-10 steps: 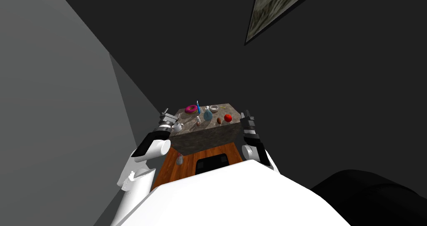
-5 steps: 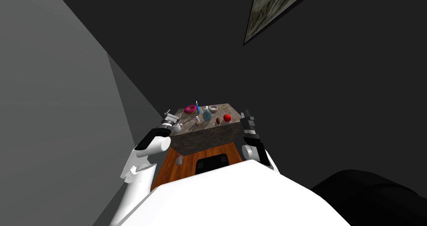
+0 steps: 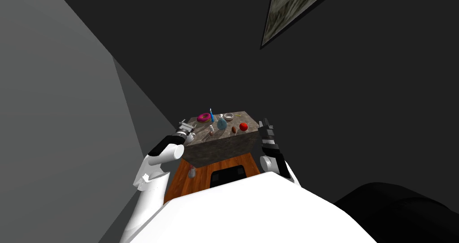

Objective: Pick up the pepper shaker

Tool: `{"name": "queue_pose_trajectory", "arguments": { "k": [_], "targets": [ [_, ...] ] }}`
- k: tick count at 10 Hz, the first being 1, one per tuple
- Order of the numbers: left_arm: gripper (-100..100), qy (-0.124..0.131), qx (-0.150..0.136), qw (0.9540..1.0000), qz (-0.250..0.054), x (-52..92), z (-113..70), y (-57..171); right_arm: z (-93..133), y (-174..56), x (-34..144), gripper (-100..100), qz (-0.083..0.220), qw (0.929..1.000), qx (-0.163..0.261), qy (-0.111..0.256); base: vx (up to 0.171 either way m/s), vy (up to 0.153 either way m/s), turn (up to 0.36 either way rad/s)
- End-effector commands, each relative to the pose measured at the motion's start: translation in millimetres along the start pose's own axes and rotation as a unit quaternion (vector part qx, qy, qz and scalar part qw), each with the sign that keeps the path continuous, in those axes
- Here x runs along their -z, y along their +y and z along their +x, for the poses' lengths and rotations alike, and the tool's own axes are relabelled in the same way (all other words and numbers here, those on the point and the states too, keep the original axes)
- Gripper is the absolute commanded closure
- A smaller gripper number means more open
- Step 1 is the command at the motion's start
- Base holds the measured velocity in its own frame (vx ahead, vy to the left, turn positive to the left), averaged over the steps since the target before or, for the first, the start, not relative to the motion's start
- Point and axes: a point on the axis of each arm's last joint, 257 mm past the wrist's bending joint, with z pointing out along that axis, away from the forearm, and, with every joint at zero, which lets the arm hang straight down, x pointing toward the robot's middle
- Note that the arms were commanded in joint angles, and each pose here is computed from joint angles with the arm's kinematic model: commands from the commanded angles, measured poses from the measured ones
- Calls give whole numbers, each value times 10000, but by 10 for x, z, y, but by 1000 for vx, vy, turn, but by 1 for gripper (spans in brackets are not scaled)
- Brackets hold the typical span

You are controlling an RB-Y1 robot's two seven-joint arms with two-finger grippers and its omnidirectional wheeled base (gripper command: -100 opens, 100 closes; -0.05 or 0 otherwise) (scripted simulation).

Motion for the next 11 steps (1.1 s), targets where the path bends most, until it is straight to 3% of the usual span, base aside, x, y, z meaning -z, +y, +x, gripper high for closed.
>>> {"name": "queue_pose_trajectory", "arguments": {
  "k": [1,2,3,5,6,8,9,11],
  "targets": [
    [-100,-160,131,9996,-180,-33,-78,81,0,0,0,0,0,10000,0,0,-1,-17,-14],
    [-100,-192,131,9995,-214,-31,-94,99,0,0,0,0,0,10000,0,0,1,-10,4],
    [-100,-287,376,9983,-336,-95,-117,140,0,0,0,0,0,10000,0,0,-1,-18,-22],
    [-100,-410,375,9974,-460,-85,-178,206,0,0,0,0,0,10000,0,0,2,-17,-8],
    [-100,-517,618,9950,-587,-142,-200,255,0,0,0,0,0,10000,0,0,2,-23,-22],
    [-100,-634,617,9936,-701,-127,-256,317,0,0,0,0,0,10000,0,0,3,-18,-9],
    [-100,-738,855,9902,-819,-177,-271,368,0,0,0,0,0,10000,0,0,4,-26,-33],
    [-100,-861,852,9882,-937,-157,-328,432,0,0,0,0,0,10000,0,0,3,-16,-6]
  ]
}}
